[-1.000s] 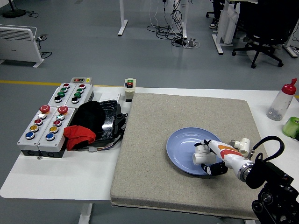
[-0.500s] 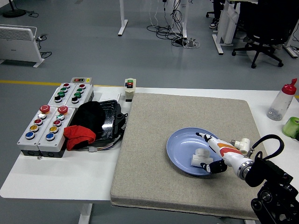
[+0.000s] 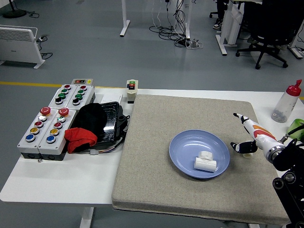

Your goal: Pick pipe place plate twice

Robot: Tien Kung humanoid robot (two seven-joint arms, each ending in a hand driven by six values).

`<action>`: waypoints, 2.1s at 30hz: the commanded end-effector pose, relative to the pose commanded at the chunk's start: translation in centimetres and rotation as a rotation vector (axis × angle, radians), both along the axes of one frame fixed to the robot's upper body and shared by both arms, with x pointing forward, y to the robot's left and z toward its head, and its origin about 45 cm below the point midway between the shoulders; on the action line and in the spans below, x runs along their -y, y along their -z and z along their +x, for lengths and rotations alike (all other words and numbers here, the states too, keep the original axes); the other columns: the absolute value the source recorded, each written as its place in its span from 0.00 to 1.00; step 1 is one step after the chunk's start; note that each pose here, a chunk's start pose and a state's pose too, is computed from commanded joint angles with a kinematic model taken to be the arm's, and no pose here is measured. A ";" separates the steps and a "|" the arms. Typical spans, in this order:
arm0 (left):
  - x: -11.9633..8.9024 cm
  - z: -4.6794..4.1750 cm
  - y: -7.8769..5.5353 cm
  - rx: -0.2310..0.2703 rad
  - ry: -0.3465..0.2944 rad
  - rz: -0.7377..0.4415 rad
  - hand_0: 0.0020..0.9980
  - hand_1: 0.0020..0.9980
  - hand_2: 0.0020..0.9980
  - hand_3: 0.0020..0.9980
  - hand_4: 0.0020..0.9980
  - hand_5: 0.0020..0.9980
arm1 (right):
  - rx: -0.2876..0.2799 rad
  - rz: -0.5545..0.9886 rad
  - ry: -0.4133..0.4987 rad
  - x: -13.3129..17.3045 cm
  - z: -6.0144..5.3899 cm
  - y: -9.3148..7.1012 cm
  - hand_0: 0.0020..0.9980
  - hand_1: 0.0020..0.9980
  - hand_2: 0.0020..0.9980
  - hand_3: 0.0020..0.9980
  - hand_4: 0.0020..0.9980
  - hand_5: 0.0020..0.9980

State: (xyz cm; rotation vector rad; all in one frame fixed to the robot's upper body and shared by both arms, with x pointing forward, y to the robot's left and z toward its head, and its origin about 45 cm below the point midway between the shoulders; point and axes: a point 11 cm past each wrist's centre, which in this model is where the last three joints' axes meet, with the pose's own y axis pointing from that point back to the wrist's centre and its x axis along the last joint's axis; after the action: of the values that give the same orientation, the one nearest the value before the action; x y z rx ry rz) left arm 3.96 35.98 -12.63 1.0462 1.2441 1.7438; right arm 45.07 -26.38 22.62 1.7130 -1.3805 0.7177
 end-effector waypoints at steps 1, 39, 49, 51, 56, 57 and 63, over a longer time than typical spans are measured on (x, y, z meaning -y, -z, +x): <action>0.0 -0.02 0.0 0.000 -0.001 0.000 0.69 0.67 0.68 0.61 0.25 1.00 | -0.013 -0.002 0.005 0.2 0.2 0.4 0.97 0.91 1.00 0.97 0.72 0.25; 0.5 -0.24 0.1 -0.004 -0.003 -0.008 0.69 0.67 0.68 0.61 0.25 1.00 | -0.138 -0.051 0.127 4.3 0.7 5.9 0.33 0.46 0.56 0.65 0.42 0.08; 0.4 -0.38 0.1 -0.008 -0.001 -0.006 0.69 0.67 0.68 0.61 0.25 1.00 | -0.078 -0.028 0.109 3.5 1.0 4.1 0.29 0.44 0.54 0.63 0.40 0.08; 0.4 -0.38 0.1 -0.008 0.000 -0.006 0.69 0.67 0.68 0.61 0.25 1.00 | -0.072 -0.026 0.101 3.3 1.0 3.8 0.27 0.42 0.54 0.62 0.39 0.08; 0.3 -0.41 0.1 -0.007 -0.001 -0.006 0.69 0.67 0.68 0.61 0.25 1.00 | -0.027 -0.022 0.056 1.6 1.1 2.4 0.27 0.42 0.54 0.62 0.39 0.08; 0.3 -0.42 0.1 -0.007 -0.001 -0.005 0.69 0.67 0.68 0.61 0.25 1.00 | -0.013 -0.020 0.042 1.0 1.2 1.9 0.27 0.42 0.54 0.62 0.39 0.08; 0.3 -0.41 0.1 -0.005 -0.005 -0.007 0.69 0.67 0.68 0.61 0.25 1.00 | 0.050 0.004 -0.071 -3.7 1.2 -0.3 0.28 0.43 0.54 0.61 0.39 0.08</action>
State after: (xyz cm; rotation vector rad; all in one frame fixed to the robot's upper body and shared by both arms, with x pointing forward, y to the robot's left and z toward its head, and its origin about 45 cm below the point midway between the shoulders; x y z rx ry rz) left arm 3.55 35.63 -12.75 1.0452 1.2555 1.7405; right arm 46.27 -22.70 22.88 1.7651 -1.3619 0.8028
